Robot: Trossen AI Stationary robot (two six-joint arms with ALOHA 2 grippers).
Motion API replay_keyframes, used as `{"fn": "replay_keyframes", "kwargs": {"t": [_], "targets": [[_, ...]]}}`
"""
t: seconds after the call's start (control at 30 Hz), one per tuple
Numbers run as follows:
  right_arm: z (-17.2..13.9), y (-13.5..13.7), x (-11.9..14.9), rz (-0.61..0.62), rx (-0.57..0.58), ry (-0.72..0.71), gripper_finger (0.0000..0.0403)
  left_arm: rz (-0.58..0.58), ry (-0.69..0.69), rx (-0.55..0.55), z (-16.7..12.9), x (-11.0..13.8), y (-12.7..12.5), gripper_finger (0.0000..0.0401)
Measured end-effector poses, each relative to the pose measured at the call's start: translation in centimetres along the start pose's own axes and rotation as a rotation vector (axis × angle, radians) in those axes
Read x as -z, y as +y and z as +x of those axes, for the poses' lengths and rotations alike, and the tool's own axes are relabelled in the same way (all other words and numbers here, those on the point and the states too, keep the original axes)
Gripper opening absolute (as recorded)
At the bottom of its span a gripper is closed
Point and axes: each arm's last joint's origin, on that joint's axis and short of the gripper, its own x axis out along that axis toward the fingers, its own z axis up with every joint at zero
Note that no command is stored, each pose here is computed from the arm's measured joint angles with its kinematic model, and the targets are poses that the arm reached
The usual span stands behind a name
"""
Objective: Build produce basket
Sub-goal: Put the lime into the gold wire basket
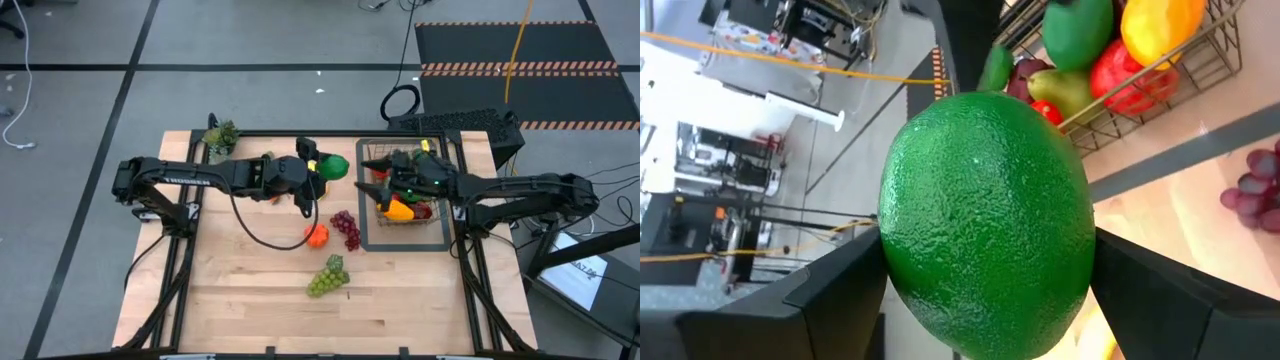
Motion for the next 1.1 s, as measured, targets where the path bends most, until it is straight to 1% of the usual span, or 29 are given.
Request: {"fn": "replay_keyframes", "kwargs": {"t": [0.13,0.27,0.5,0.6,0.83,0.93,1.1], "targets": [[1.4,0.0,0.8,0.030,-0.041,0.016,0.0357,0.030,-0.002,0.002,0.0,0.0,0.0,0.0321],[2.2,0.1,1.0,0.051,-0.062,-0.020,0.0357,0.042,-0.015,0.015,0.0,0.0,0.0,0.0321],[3.3,-0.3,1.2,0.096,-0.114,-0.058,0.0357,0.034,-0.052,0.052,0.0,-0.2,-0.2,0.0321],[3.8,-0.4,1.3,0.097,-0.118,-0.076,0.0357,0.030,-0.054,0.053,0.0,-0.2,-0.2,0.0321],[4.4,-0.6,1.3,0.104,-0.180,-0.113,0.0356,0.022,-0.094,0.080,-0.2,-0.6,-0.5,0.0321],[4.4,-0.7,1.3,0.108,-0.201,-0.107,0.0347,0.026,-0.093,0.084,0.2,-0.7,-0.8,0.0321],[4.4,-1.0,1.3,0.109,-0.200,-0.091,0.0317,0.039,-0.079,0.084,1.0,-0.8,-1.3,0.0321]]}}
